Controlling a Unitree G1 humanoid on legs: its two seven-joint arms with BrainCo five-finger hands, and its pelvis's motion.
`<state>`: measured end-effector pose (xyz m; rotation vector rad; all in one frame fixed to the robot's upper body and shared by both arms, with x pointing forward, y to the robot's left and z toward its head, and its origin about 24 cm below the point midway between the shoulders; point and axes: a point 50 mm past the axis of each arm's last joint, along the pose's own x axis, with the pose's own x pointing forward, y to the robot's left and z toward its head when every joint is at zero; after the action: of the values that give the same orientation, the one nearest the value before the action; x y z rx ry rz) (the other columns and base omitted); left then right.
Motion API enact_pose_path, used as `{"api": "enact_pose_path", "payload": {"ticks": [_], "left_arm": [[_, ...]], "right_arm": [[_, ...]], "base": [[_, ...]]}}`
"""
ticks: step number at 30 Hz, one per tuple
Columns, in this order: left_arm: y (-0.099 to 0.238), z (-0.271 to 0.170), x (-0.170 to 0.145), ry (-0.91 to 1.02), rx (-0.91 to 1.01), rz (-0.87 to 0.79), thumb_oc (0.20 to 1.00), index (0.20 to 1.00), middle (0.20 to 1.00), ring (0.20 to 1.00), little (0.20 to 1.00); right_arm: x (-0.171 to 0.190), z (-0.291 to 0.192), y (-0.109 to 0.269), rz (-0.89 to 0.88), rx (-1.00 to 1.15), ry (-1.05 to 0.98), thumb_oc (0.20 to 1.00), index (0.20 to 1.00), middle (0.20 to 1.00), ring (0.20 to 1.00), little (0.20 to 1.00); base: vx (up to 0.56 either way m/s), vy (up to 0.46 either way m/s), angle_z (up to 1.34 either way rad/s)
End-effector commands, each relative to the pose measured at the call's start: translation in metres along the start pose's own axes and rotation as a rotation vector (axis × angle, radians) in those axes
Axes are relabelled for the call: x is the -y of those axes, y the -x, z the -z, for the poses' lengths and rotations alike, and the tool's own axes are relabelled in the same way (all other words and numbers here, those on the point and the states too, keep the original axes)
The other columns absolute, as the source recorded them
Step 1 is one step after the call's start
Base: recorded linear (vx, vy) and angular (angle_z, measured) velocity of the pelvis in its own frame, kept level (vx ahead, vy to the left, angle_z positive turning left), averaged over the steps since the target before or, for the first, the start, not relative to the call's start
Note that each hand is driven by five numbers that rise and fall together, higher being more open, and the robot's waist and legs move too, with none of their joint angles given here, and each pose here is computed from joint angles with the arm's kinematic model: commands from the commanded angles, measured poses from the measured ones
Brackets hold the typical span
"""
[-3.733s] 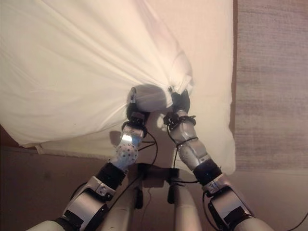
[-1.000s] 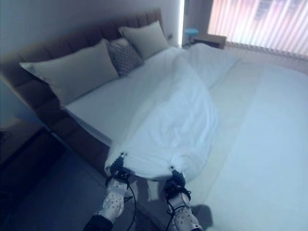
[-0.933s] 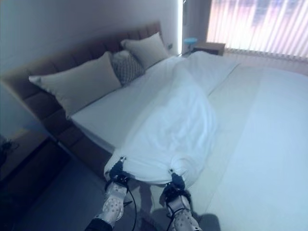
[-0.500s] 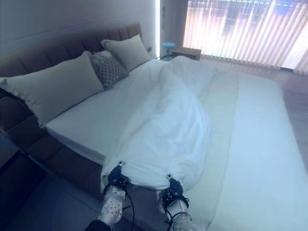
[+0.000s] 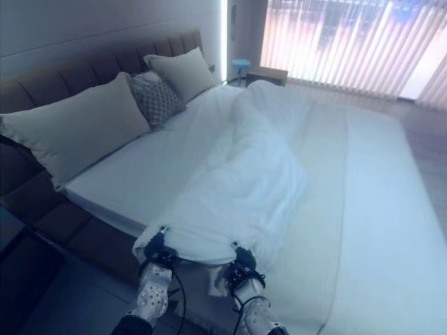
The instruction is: Make the bed
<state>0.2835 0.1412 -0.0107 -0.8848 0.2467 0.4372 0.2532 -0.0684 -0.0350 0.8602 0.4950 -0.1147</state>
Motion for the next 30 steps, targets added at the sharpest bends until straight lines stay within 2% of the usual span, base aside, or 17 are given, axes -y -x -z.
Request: {"api": "enact_pose_path", "payload": {"ticks": [1,3,4,7,10,14,17,20,21,22,24,25,26,27,28,29,30], "left_arm": [[-0.011,-0.096,0.003,0.018,0.393,0.060,0.200,0.200,0.200,0.200,0.200],[-0.011,-0.098,0.005,0.028,0.402,0.060,0.200,0.200,0.200,0.200,0.200],[-0.007,-0.112,0.011,0.048,0.456,0.088,0.200,0.200,0.200,0.200,0.200],[0.000,-0.127,0.017,0.075,0.524,0.136,0.200,0.200,0.200,0.200,0.200],[0.018,-0.153,0.038,0.078,0.653,0.292,0.200,0.200,0.200,0.200,0.200],[0.051,-0.178,0.074,-0.046,0.820,0.530,0.200,0.200,0.200,0.200,0.200],[0.067,-0.191,0.079,-0.126,0.933,0.581,0.200,0.200,0.200,0.200,0.200],[0.065,-0.190,0.072,-0.125,0.930,0.543,0.200,0.200,0.200,0.200,0.200],[0.058,-0.184,0.056,-0.113,0.898,0.460,0.200,0.200,0.200,0.200,0.200],[0.058,-0.184,0.056,-0.112,0.898,0.460,0.200,0.200,0.200,0.200,0.200],[0.046,-0.168,0.023,-0.071,0.799,0.289,0.200,0.200,0.200,0.200,0.200],[0.046,-0.168,0.023,-0.071,0.799,0.289,0.200,0.200,0.200,0.200,0.200],[0.034,-0.151,-0.004,-0.055,0.710,0.136,0.200,0.200,0.200,0.200,0.200],[0.034,-0.151,-0.004,-0.055,0.710,0.136,0.200,0.200,0.200,0.200,0.200],[0.025,-0.140,-0.034,-0.093,0.642,-0.027,0.200,0.200,0.200,0.200,0.200],[0.025,-0.140,-0.034,-0.093,0.642,-0.027,0.200,0.200,0.200,0.200,0.200],[0.018,-0.113,-0.055,-0.144,0.514,-0.130,0.200,0.200,0.200,0.200,0.200]], "right_arm": [[0.013,-0.048,0.005,-0.027,0.199,0.043,0.200,0.200,0.200,0.200,0.200],[0.009,-0.052,0.004,-0.037,0.215,0.034,0.200,0.200,0.200,0.200,0.200],[-0.008,-0.068,0.006,-0.117,0.279,0.039,0.200,0.200,0.200,0.200,0.200],[-0.023,-0.085,0.011,-0.210,0.352,0.094,0.200,0.200,0.200,0.200,0.200],[-0.048,-0.132,0.031,-0.379,0.566,0.185,0.200,0.200,0.200,0.200,0.200],[-0.068,-0.160,0.056,-0.497,0.749,0.284,0.200,0.200,0.200,0.200,0.200],[-0.072,-0.162,0.064,-0.538,0.795,0.298,0.200,0.200,0.200,0.200,0.200],[-0.071,-0.152,0.062,-0.540,0.769,0.327,0.200,0.200,0.200,0.200,0.200],[-0.065,-0.136,0.054,-0.505,0.693,0.343,0.200,0.200,0.200,0.200,0.200],[-0.065,-0.136,0.053,-0.505,0.693,0.343,0.200,0.200,0.200,0.200,0.200],[-0.037,-0.091,0.034,-0.393,0.463,0.246,0.200,0.200,0.200,0.200,0.200],[-0.037,-0.091,0.034,-0.394,0.463,0.246,0.200,0.200,0.200,0.200,0.200],[-0.009,-0.059,0.025,-0.278,0.293,0.219,0.200,0.200,0.200,0.200,0.200],[-0.009,-0.059,0.025,-0.278,0.293,0.219,0.200,0.200,0.200,0.200,0.200],[0.019,-0.019,0.023,-0.152,0.105,0.161,0.200,0.200,0.200,0.200,0.200],[0.019,-0.019,0.023,-0.152,0.105,0.161,0.200,0.200,0.200,0.200,0.200],[0.044,0.009,0.024,-0.031,-0.036,0.122,0.200,0.200,0.200,0.200,0.200]], "base": [[0.05,0.120,-0.10],[0.07,0.121,-0.22],[0.15,0.188,-0.01],[0.12,0.176,0.04],[0.20,0.454,-0.20],[0.14,0.391,-0.03],[0.10,0.394,-0.22],[0.04,0.285,-0.51],[0.00,0.160,-0.52],[0.00,0.283,-0.72],[0.00,0.169,-0.79],[0.02,0.087,-0.58],[0.01,0.044,-0.32],[0.02,0.035,-0.05],[0.00,-0.008,0.10],[0.03,-0.035,0.06],[0.01,-0.038,-0.03]]}}
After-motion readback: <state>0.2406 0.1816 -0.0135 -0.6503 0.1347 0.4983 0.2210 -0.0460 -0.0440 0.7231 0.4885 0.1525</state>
